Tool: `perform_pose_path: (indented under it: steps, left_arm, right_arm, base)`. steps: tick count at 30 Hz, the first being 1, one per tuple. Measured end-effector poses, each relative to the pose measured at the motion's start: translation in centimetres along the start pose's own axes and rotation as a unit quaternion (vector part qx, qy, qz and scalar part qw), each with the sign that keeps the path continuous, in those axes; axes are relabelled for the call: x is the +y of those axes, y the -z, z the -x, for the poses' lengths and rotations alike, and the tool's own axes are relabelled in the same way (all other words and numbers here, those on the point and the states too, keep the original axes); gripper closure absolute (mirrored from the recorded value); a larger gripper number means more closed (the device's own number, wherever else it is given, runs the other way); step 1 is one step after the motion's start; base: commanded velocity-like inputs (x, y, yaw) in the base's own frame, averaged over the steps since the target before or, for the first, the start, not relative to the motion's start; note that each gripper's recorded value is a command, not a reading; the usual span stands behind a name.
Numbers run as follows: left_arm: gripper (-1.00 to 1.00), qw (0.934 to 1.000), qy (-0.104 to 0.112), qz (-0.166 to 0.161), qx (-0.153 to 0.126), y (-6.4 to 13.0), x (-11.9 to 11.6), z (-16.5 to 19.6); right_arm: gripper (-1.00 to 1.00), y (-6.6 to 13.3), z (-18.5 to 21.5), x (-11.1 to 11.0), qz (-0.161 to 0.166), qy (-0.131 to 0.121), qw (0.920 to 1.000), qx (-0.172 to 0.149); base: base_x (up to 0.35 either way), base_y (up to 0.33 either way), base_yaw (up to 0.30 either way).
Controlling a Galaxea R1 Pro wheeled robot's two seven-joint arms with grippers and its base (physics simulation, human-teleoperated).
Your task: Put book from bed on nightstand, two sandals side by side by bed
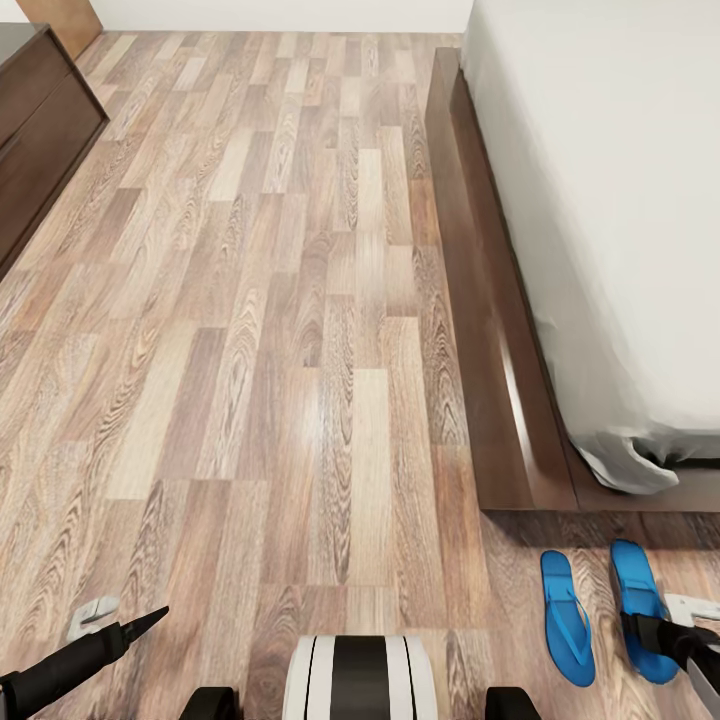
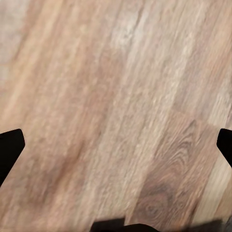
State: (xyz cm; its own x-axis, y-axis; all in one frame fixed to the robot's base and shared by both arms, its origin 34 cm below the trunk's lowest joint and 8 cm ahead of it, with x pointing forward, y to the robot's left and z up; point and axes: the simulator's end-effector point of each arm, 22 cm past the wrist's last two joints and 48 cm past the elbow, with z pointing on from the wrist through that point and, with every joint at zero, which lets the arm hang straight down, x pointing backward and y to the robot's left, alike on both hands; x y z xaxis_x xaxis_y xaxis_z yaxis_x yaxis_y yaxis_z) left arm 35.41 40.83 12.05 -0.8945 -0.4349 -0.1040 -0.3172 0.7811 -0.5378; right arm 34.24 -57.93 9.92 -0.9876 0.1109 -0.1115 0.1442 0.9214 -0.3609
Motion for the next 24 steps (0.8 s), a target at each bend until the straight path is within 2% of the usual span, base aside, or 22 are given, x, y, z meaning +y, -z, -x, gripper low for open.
perform_pose_path:
  steps: [2,4,17,21,24]
  left_arm:
    - [-1.00,1.0000,0.000,0.000,0.000,0.0,0.0,0.0]
    - [-1.00,1.0000,0.000,0.000,0.000,0.0,0.0,0.0]
    - [-1.00,1.0000,0.000,0.000,0.000,0.0,0.0,0.0]
    - [-1.00,1.0000,0.000,0.000,0.000,0.0,0.0,0.0]
    - [-1.00,1.0000,0.000,0.000,0.000,0.0,0.0,0.0]
  right_arm:
    - [1.00,0.0,1.1,0.0,0.000,0.001,0.9997,-0.026]
    - [1.00,0.0,1.5,0.0,0.001,0.002,0.9993,-0.037]
    - [1.00,0.1,2.0,0.1,0.003,0.003,0.9989,-0.048]
    - [1.00,0.2,3.3,0.2,0.004,0.005,0.9970,-0.078]
    - [1.00,0.3,3.6,0.2,0.004,0.006,0.9964,-0.085]
  base:
    - [0.000,0.000,0.000]
    - [0.000,0.000,0.000]
    - [0.000,0.000,0.000]
    - [0.000,0.000,0.000]
    - [0.000,0.000,0.000]
